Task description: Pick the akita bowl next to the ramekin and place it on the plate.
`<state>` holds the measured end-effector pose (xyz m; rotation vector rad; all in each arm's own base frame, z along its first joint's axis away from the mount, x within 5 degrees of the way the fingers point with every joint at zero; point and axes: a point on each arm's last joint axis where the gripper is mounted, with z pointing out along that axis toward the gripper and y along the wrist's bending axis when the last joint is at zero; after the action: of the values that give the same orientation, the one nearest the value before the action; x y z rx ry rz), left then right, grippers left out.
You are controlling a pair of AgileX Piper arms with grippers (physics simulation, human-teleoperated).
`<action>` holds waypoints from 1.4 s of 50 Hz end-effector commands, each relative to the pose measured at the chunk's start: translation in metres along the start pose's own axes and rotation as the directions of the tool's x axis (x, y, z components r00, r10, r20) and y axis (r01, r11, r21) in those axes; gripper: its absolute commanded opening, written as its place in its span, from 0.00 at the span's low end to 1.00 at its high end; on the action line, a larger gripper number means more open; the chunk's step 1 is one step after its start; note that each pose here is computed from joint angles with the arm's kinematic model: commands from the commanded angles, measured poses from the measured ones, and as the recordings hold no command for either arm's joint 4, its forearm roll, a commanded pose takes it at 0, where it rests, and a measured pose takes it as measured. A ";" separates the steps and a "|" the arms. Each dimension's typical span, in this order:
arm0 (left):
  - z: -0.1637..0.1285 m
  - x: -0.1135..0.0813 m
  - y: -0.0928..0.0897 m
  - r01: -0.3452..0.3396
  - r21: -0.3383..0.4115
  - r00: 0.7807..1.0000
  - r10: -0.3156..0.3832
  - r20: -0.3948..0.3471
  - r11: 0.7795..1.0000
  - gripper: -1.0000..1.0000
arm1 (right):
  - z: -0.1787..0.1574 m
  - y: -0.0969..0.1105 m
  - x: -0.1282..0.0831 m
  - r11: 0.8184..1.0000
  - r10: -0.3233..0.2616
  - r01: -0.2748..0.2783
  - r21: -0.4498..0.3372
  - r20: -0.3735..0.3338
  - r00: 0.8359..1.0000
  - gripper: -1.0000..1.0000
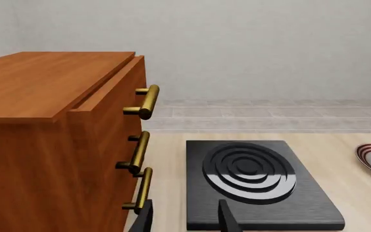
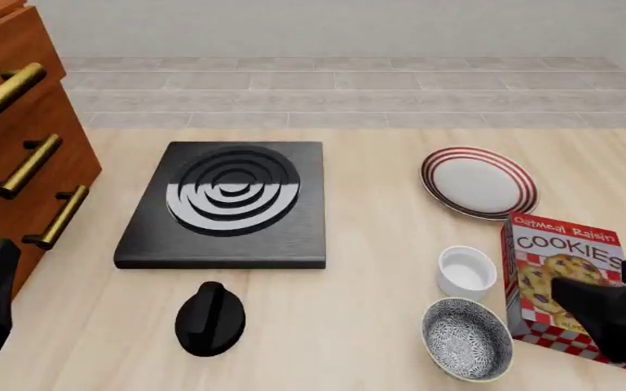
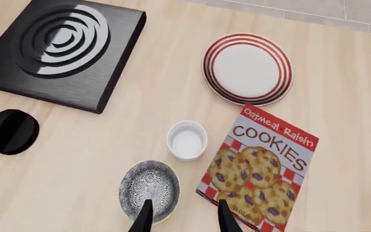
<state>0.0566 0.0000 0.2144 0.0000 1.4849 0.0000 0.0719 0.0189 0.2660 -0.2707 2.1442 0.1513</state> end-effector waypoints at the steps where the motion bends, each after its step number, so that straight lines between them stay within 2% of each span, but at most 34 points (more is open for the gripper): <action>1: 0.000 0.000 0.000 0.000 0.000 1.000 0.000 0.000 1.000 1.00 | 0.007 0.002 0.006 1.000 0.011 -0.011 -0.021 -0.028 1.000 1.00; 29: 0.000 0.000 0.000 0.000 0.000 1.000 0.000 0.000 1.000 1.00 | 0.020 0.006 0.017 0.998 0.046 -0.050 -0.050 -0.082 0.996 1.00; 44: 0.000 0.000 0.000 0.000 0.000 1.000 0.000 0.000 1.000 1.00 | 0.030 0.007 0.025 0.990 0.126 -0.132 -0.046 -0.127 0.984 1.00; 46: 0.000 0.000 0.000 0.000 0.000 1.000 0.000 0.000 1.000 1.00 | 0.033 0.007 0.028 0.987 0.147 -0.155 -0.043 -0.139 0.979 1.00; 58: 0.000 0.000 0.000 0.000 0.000 1.000 0.000 0.000 1.000 1.00 | 0.033 0.003 0.029 0.985 0.169 -0.171 -0.003 -0.133 0.977 1.00; 62: 0.000 0.000 0.000 0.000 0.000 1.000 0.000 0.000 1.000 1.00 | 0.037 0.002 0.032 0.982 0.190 -0.191 0.009 -0.148 0.971 1.00; 70: 0.000 0.000 0.000 0.000 0.000 1.000 0.000 0.000 1.000 1.00 | 0.039 -0.002 0.036 0.982 0.187 -0.182 0.044 -0.160 0.969 1.00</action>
<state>0.0566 0.0000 0.2144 0.0000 1.4849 0.0000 0.0830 0.0235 0.2202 -0.0955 2.3109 0.2405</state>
